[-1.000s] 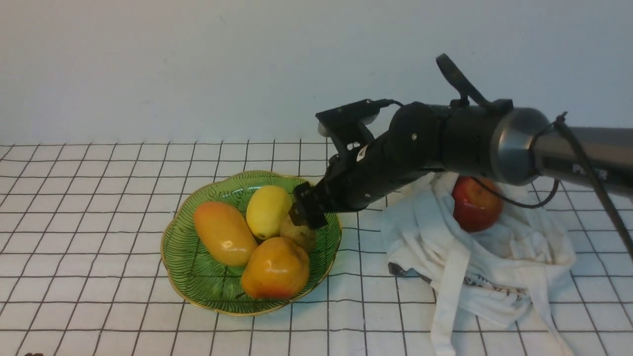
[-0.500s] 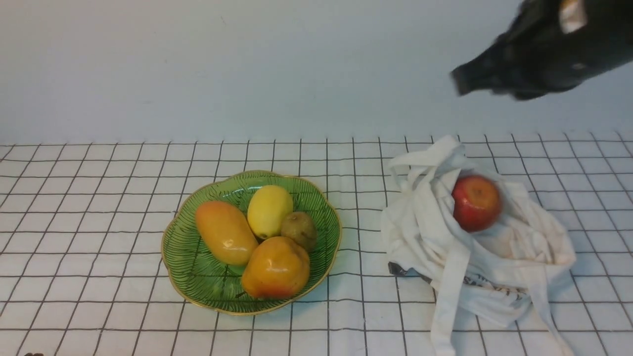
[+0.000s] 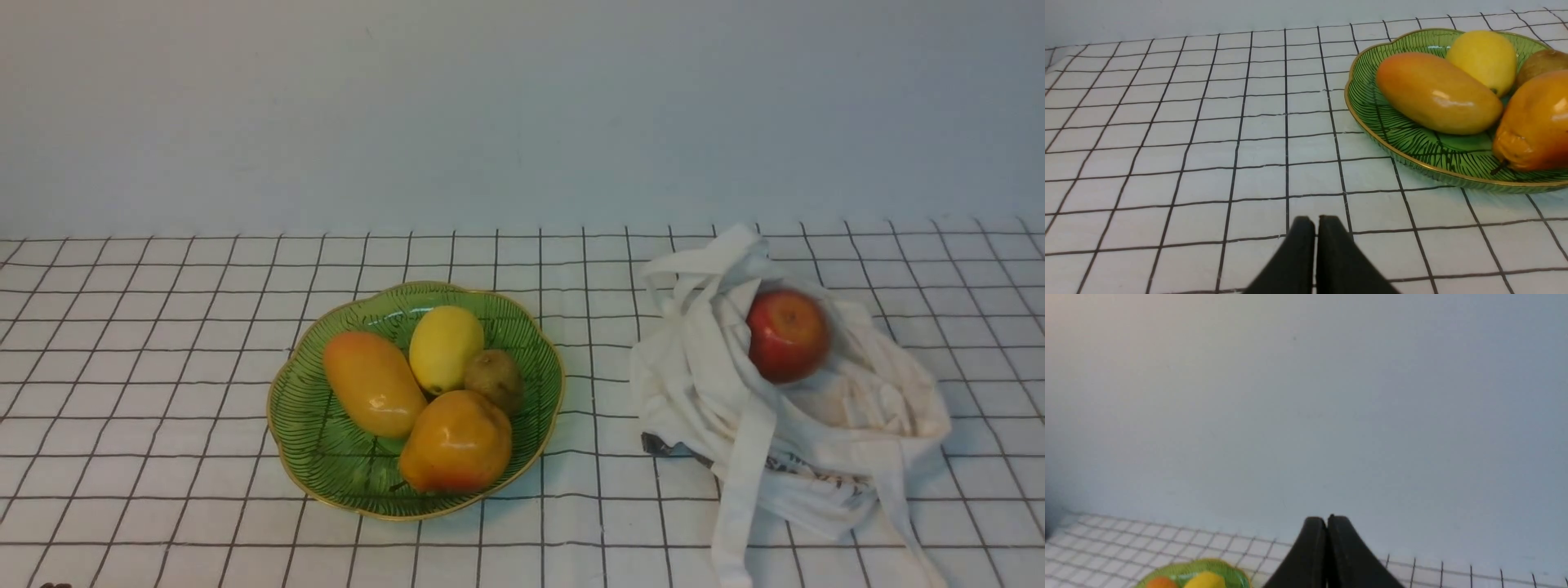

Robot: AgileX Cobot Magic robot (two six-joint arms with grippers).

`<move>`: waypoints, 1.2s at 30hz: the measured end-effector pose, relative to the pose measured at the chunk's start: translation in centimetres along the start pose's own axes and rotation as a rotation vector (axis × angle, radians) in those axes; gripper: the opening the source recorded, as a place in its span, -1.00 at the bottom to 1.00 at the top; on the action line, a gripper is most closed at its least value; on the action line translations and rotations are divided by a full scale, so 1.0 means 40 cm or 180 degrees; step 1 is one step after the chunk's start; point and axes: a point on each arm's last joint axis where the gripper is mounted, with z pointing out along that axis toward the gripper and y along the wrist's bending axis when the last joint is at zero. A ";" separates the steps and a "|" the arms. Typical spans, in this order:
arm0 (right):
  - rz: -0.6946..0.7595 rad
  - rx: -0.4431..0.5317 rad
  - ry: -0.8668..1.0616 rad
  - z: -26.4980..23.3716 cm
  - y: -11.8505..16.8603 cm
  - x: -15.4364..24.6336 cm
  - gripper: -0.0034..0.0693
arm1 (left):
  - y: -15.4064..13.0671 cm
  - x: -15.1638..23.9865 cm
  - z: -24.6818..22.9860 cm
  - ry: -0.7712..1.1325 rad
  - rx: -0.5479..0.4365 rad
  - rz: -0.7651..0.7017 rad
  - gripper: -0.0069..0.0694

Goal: Take the fruit out of the bag on the white checkered tablecloth and place them on the plate.

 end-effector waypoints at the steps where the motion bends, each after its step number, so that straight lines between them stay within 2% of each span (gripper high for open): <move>1: 0.0080 0.0002 -0.0168 -0.035 -0.012 0.032 -0.94 | 0.000 0.000 0.000 0.0000 0.0000 0.0000 -0.84; 7: 0.0106 0.0138 -0.0048 -0.024 -0.026 0.129 -0.94 | 0.000 0.000 0.000 -0.0003 0.0001 -0.0003 -0.84; 21: 0.0122 0.0052 -0.0057 -0.008 -0.017 0.146 -0.94 | 0.000 0.000 0.000 -0.0002 0.0000 -0.0002 -0.84; 26: 0.0034 -0.0208 -0.0327 0.004 0.003 0.149 -0.94 | 0.000 0.000 0.000 -0.0002 0.0000 -0.0004 -0.84; 31: -0.0158 -0.0648 -0.0739 0.017 0.036 0.162 -0.94 | 0.000 0.000 0.000 -0.0002 0.0000 -0.0004 -0.84; 36: -0.0260 -0.0734 -0.0889 0.019 0.044 0.165 -0.94 | 0.000 0.000 0.000 -0.0002 0.0000 -0.0004 -0.84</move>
